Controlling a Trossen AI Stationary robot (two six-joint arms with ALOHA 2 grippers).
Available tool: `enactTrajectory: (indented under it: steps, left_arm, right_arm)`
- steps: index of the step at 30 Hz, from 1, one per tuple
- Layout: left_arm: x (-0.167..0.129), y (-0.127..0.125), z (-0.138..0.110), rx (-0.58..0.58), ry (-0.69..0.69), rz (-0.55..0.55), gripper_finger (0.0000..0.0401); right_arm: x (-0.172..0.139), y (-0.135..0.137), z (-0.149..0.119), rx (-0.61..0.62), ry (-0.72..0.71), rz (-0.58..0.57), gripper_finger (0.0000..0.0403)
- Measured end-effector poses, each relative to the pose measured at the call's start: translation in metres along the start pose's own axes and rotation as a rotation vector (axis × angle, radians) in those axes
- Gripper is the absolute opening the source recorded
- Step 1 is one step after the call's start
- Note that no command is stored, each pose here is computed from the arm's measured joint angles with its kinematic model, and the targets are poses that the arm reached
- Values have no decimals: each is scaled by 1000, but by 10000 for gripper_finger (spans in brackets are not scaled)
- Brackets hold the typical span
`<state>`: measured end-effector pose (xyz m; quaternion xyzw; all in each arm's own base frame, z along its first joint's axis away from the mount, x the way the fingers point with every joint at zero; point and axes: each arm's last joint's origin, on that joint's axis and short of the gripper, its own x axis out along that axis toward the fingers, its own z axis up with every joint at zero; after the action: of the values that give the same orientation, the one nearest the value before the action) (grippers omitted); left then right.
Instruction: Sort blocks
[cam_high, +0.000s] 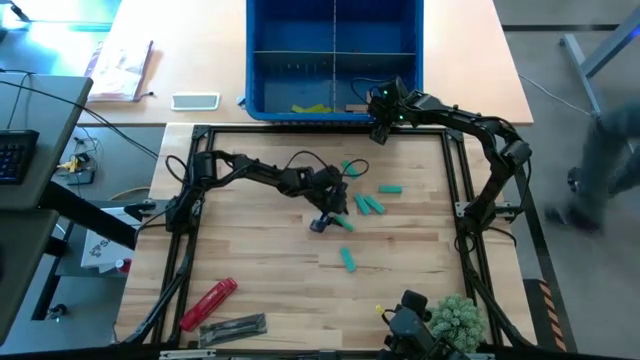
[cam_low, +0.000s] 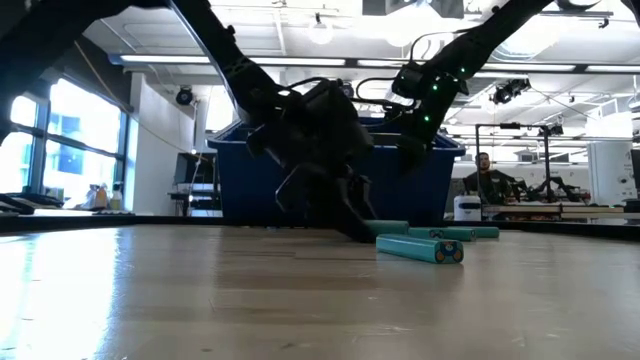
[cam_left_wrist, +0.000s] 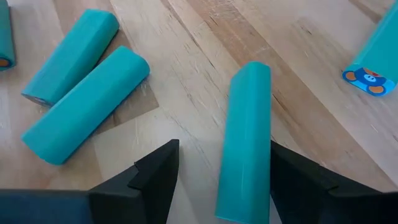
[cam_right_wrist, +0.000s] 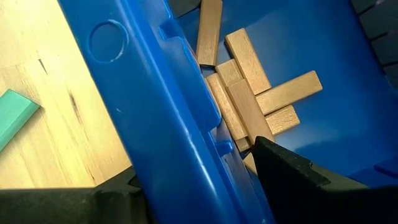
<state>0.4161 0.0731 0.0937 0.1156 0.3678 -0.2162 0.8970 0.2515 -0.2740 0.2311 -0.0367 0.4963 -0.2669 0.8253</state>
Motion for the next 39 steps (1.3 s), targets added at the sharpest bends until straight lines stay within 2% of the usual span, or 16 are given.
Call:
enactTrajectory:
  steps: [9, 18, 23, 27, 33, 39]
  left_arm:
    - [2, -3, 0, -23, 5, -5, 143]
    - [1, -3, 2, -79, -4, 1, 24]
    - [-11, -3, 10, -83, 19, 55, 24]
    - [-33, -3, 23, -50, 67, 167, 25]
    - [-80, -2, 47, -18, 57, 277, 25]
    - [-143, -4, 70, 2, -50, 428, 25]
  right_arm:
    - [0, 0, 0, 0, 0, 0, 194]
    - [0, 0, 0, 0, -1, 0, 194]
    - [0, 0, 0, 0, -1, 0, 194]
    - [0, 0, 0, 0, -1, 0, 194]
    - [0, 0, 0, 0, -2, 0, 194]
    - [0, 0, 0, 0, -3, -1, 194]
